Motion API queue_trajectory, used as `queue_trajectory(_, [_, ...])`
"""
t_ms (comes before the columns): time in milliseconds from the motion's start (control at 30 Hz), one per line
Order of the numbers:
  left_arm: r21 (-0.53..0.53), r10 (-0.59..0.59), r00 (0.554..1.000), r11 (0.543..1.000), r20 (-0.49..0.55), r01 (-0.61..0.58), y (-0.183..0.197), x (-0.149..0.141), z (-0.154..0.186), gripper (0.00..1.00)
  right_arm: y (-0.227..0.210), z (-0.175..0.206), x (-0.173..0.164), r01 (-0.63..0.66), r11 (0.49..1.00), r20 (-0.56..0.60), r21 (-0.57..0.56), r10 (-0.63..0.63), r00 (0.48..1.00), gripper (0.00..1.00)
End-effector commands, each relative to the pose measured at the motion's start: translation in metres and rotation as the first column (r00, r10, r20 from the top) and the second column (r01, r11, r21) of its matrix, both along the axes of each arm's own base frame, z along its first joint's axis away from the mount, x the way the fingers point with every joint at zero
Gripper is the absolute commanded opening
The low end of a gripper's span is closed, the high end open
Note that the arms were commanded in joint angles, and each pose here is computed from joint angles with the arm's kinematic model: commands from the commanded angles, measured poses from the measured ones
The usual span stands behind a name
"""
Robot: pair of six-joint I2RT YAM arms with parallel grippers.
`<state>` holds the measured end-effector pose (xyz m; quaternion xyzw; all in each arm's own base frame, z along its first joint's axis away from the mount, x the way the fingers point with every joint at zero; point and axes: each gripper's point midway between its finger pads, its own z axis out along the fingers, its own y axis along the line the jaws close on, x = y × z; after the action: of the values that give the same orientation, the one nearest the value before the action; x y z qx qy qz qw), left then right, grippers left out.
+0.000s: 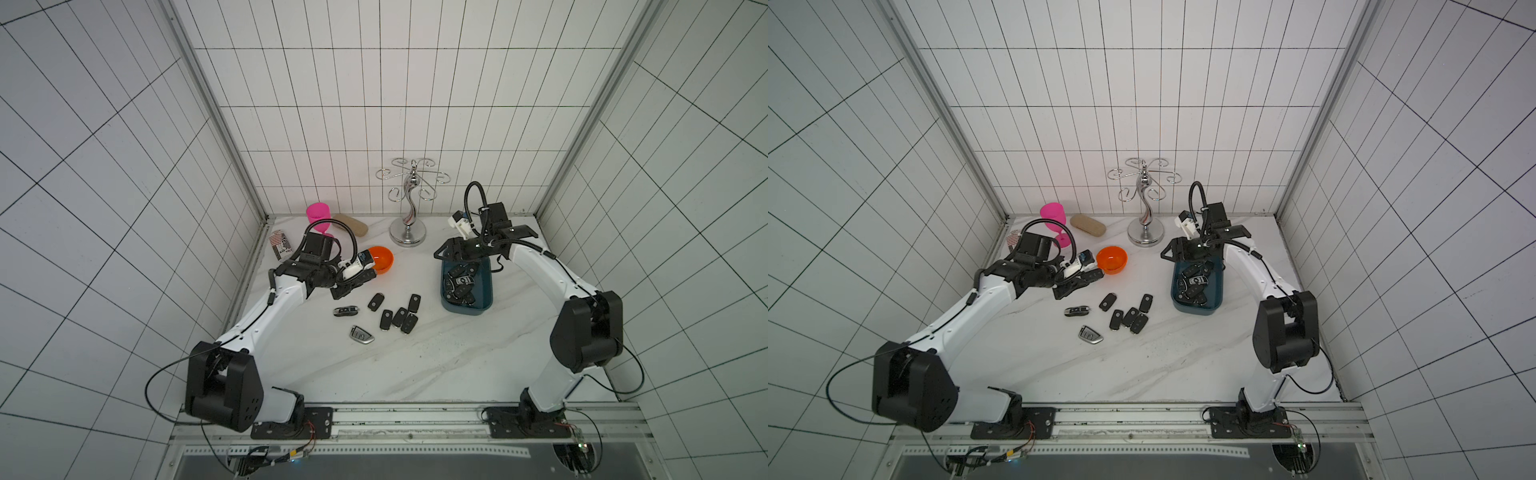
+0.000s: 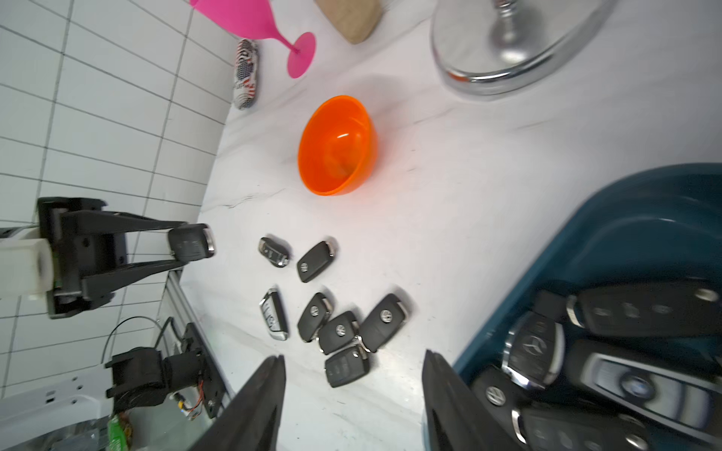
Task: Place the car key into the storage box
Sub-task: Pick up the car key from the center of the board.
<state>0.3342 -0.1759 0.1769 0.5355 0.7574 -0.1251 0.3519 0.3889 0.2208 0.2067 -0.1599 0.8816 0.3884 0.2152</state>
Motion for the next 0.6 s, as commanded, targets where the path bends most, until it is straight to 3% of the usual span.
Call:
queue_trajectory(0, [-0.084,-0.004,0.999,0.996,0.037,0.007,-0.028,0.015,0.021,0.34,0.018,0.005,-0.013,-0.049,0.989,-0.045,0.136,0.056,0.997,0.59])
queue_trajectory(133, [-0.06,-0.011,0.999,0.998,0.042,0.014,-0.048,0.022,0.018,0.34,0.038,0.016,-0.024,-0.097,0.967,-0.054,0.237,0.113,0.992,0.6])
queue_trajectory(300, [-0.068,-0.008,0.998,0.998,0.062,0.012,-0.061,0.027,0.017,0.34,0.053,0.022,-0.029,-0.109,0.941,-0.081,0.319,0.142,0.987,0.7])
queue_trajectory(567, [-0.097,-0.009,0.998,0.995,0.061,0.015,-0.071,0.029,0.025,0.33,0.064,-0.001,-0.024,-0.102,0.939,-0.146,0.328,0.157,0.977,0.7])
